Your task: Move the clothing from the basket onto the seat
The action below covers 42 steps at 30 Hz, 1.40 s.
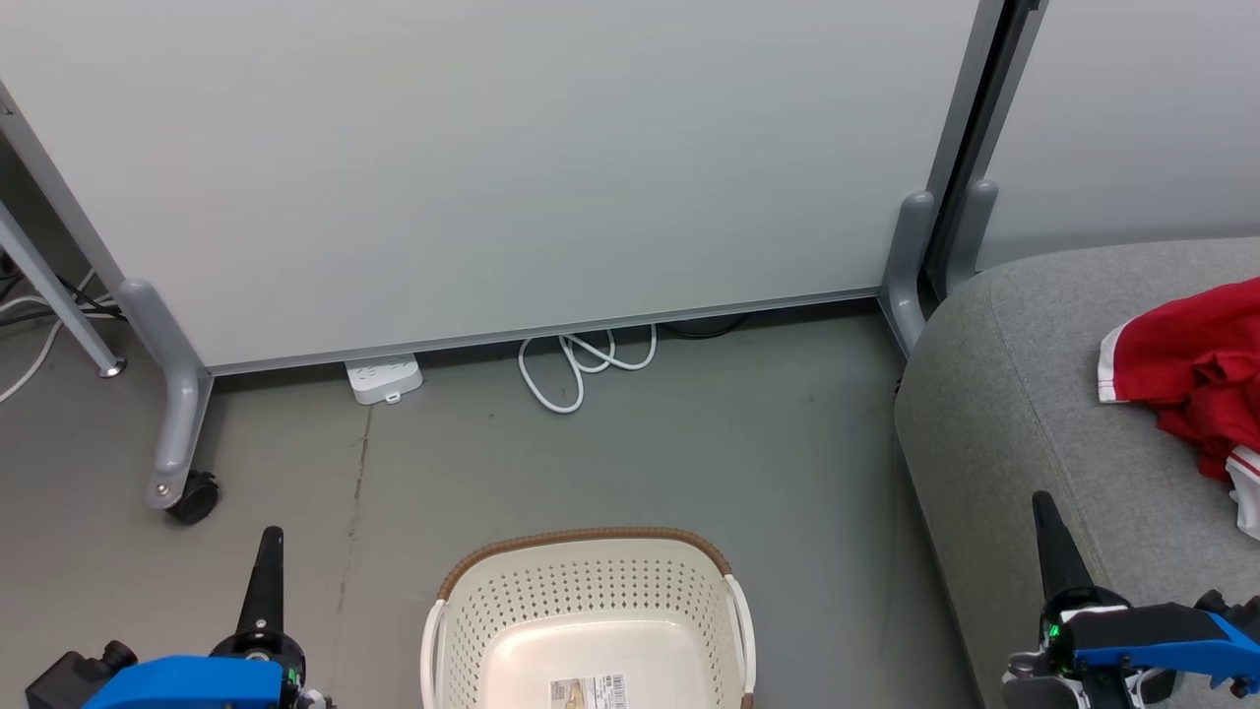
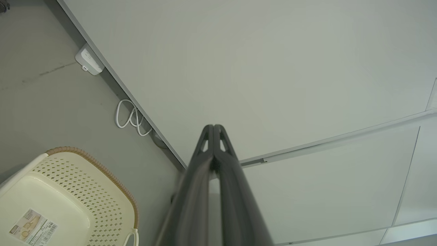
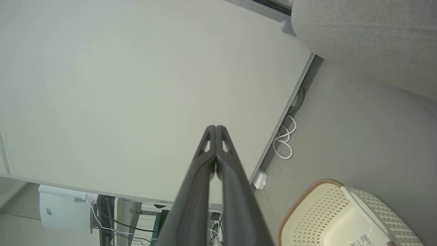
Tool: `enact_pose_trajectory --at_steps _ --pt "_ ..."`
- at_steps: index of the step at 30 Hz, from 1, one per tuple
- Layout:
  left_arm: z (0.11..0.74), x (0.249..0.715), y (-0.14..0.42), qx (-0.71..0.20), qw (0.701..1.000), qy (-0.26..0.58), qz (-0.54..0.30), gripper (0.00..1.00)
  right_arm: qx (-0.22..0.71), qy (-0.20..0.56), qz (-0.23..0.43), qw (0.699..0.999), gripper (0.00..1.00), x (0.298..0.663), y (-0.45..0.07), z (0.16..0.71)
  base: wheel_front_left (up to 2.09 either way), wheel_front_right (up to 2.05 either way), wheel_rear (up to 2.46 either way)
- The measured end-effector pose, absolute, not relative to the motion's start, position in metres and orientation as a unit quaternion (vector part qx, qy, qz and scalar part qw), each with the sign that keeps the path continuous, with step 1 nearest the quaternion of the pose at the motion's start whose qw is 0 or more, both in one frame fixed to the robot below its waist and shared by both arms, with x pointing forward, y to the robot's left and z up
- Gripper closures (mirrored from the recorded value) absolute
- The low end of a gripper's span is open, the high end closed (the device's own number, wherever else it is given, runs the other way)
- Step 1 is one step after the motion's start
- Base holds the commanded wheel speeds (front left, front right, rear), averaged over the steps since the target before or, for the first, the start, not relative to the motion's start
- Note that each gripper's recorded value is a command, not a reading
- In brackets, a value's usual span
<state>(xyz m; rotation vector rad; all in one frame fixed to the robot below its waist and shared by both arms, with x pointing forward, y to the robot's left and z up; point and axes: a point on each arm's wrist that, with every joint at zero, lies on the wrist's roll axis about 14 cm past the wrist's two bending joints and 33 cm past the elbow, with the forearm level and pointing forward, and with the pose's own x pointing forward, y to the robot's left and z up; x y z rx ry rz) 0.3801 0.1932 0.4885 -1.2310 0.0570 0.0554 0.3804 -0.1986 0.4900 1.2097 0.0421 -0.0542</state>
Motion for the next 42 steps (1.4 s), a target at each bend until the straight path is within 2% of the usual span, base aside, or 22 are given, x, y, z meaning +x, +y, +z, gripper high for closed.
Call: enact_pose_trajectory --at_steps 42 --pt "0.502 0.387 0.199 -0.704 0.710 0.007 0.006 1.00 0.701 0.005 -0.004 0.713 1.00 0.387 -0.200 0.503 0.00 0.00 0.00"
